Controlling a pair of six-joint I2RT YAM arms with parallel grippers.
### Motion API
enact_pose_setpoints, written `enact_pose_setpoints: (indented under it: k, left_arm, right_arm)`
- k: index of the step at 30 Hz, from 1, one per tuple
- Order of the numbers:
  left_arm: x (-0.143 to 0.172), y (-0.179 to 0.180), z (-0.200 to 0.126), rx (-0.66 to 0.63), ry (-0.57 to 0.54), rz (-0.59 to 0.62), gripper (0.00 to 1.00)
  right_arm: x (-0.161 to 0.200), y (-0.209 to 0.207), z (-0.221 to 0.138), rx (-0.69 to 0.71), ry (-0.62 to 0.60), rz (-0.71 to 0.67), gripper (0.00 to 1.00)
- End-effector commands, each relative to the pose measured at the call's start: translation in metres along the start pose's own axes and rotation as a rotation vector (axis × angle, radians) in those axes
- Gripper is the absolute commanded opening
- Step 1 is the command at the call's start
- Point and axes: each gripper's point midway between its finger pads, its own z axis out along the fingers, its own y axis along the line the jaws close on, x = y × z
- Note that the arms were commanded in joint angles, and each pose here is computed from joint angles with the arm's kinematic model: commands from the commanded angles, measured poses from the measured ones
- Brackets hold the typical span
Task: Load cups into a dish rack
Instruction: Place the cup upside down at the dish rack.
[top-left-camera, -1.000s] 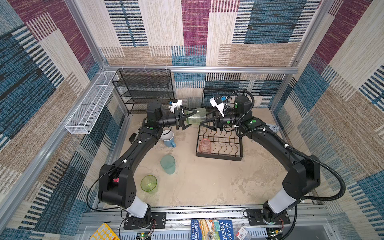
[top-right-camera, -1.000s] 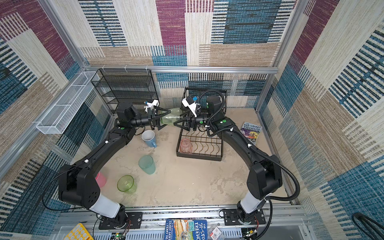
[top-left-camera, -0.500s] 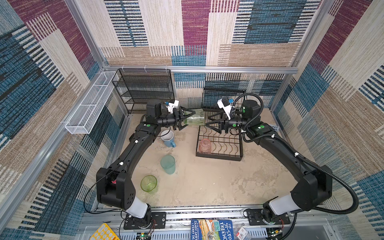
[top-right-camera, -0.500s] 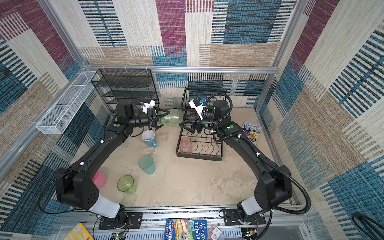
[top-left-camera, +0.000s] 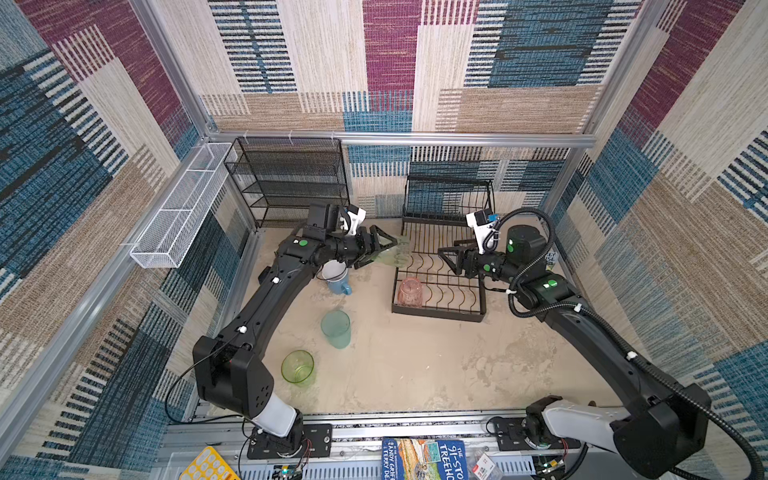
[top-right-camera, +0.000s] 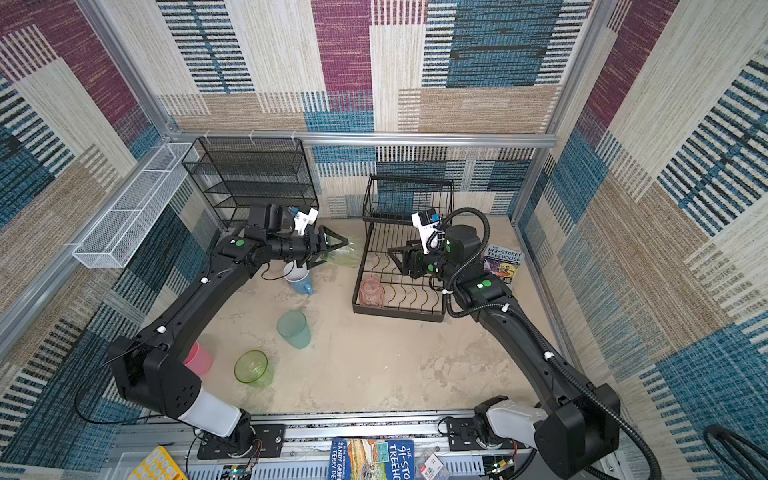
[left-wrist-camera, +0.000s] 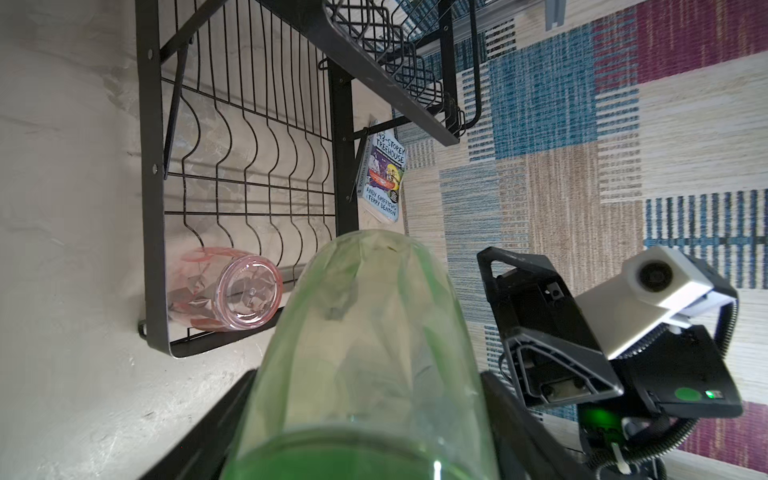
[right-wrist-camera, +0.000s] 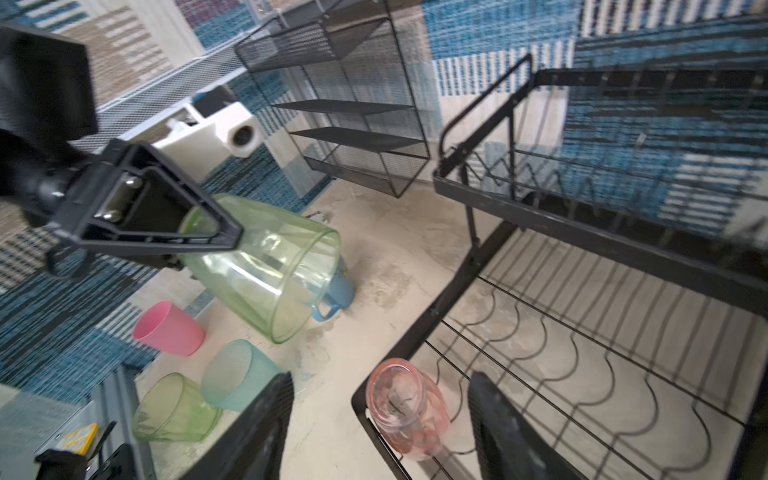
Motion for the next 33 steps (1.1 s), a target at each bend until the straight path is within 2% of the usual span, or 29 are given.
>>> enact_pose_setpoints:
  k: [1, 11, 22, 33]
  left_arm:
    - [0.008, 0.007, 0.004, -0.098, 0.013, 0.079, 0.68]
    - [0.034, -0.011, 0.033, -0.262, 0.082, 0.273, 0.67]
    - [0.069, -0.025, 0.089, -0.445, 0.190, 0.528, 0.65]
    - [0.091, -0.013, 0.148, -0.625, 0.265, 0.723, 0.64]
  right_arm:
    - [0.004, -0.034, -0.012, 0.199, -0.020, 0.049, 0.70]
    - [0.013, -0.077, -0.046, 0.387, -0.069, 0.130, 0.70]
    - [0.016, -0.105, -0.075, 0.477, -0.127, 0.183, 0.70]
    - [0.031, -0.117, -0.086, 0.500, -0.133, 0.211, 0.70]
